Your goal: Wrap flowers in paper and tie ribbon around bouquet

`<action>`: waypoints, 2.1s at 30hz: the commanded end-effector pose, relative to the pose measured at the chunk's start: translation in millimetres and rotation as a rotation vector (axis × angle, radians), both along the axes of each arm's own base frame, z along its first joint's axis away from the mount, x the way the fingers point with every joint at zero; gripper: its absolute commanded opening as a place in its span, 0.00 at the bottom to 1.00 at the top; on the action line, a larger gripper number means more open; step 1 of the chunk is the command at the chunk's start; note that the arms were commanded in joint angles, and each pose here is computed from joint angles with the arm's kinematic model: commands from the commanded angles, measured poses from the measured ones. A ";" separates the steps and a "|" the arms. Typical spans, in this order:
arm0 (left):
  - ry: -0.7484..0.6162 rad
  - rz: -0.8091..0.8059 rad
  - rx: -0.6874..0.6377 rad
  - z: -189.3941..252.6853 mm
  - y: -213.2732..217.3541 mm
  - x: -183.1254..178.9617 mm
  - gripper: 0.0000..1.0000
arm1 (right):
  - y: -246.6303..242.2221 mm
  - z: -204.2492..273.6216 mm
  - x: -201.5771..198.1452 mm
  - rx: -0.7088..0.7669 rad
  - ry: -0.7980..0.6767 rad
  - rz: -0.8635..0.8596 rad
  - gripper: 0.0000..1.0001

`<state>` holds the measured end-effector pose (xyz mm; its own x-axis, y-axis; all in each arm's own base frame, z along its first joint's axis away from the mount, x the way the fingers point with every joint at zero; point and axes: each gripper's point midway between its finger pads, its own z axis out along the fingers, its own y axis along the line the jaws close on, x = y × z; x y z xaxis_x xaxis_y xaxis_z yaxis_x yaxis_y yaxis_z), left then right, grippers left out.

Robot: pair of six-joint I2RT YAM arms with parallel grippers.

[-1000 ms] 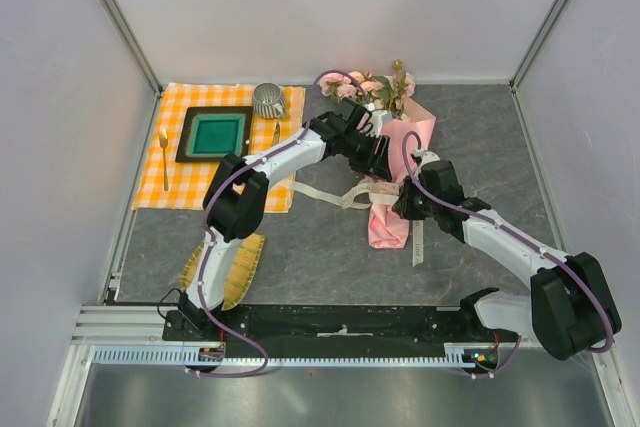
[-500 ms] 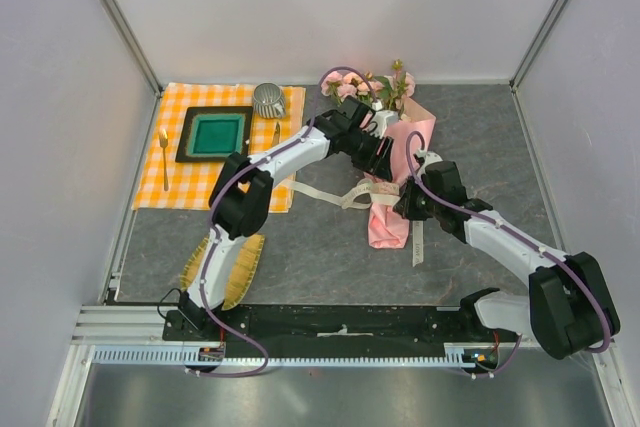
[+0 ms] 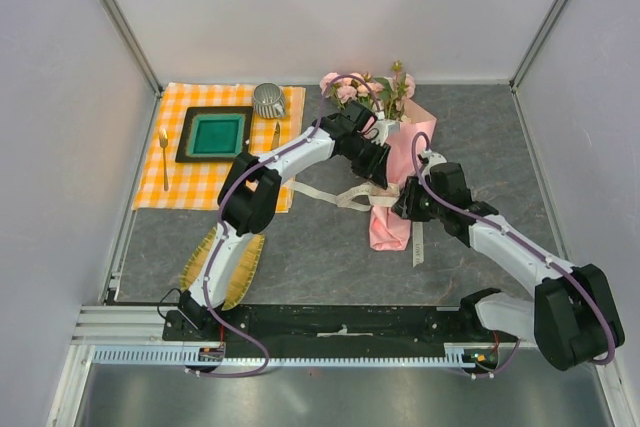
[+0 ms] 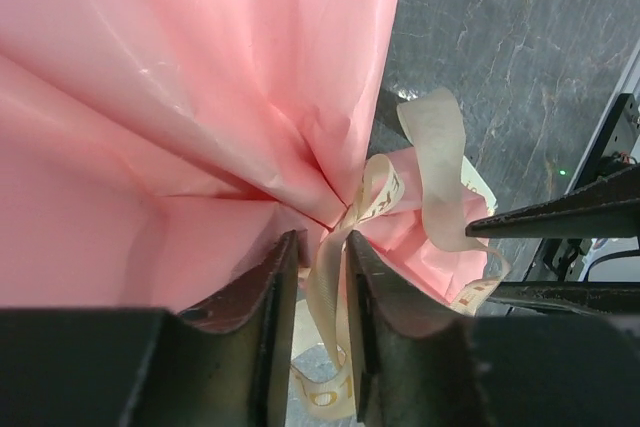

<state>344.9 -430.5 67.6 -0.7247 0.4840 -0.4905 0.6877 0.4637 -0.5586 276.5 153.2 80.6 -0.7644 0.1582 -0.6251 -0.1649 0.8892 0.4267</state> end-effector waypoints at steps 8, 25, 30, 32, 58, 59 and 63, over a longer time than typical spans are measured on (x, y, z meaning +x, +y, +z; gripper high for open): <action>-0.027 -0.052 -0.090 27.4 -11.5 -4.9 0.18 | 0.4 39.9 5.5 0.069 -0.077 0.002 0.56; -0.020 -0.044 -0.113 36.4 -11.3 -7.7 0.08 | -7.2 23.8 44.6 -0.072 -0.129 0.019 0.53; -0.019 -0.045 -0.121 40.5 -11.9 -8.5 0.07 | -0.3 19.2 47.6 -0.050 -0.125 0.044 0.52; -0.017 -0.042 -0.128 42.9 -13.1 -8.1 0.07 | 2.3 13.3 47.9 -0.041 -0.110 0.050 0.42; 0.214 0.025 -0.309 75.2 -12.3 -52.7 0.02 | 2.8 21.1 49.1 0.602 -0.239 -0.413 0.00; 0.213 0.025 -0.309 76.1 -12.5 -53.4 0.02 | 2.9 24.0 49.8 0.624 -0.245 -0.420 0.00; 0.217 0.035 -0.295 72.2 -9.0 -57.0 0.02 | -1.1 35.6 52.9 0.745 -0.235 -0.499 0.00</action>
<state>292.3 -434.8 97.3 -0.8619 0.3473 -0.3694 0.4850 0.3522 -0.8005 314.0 154.3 71.2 -0.4934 0.7272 -0.4772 0.0594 0.5755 0.8156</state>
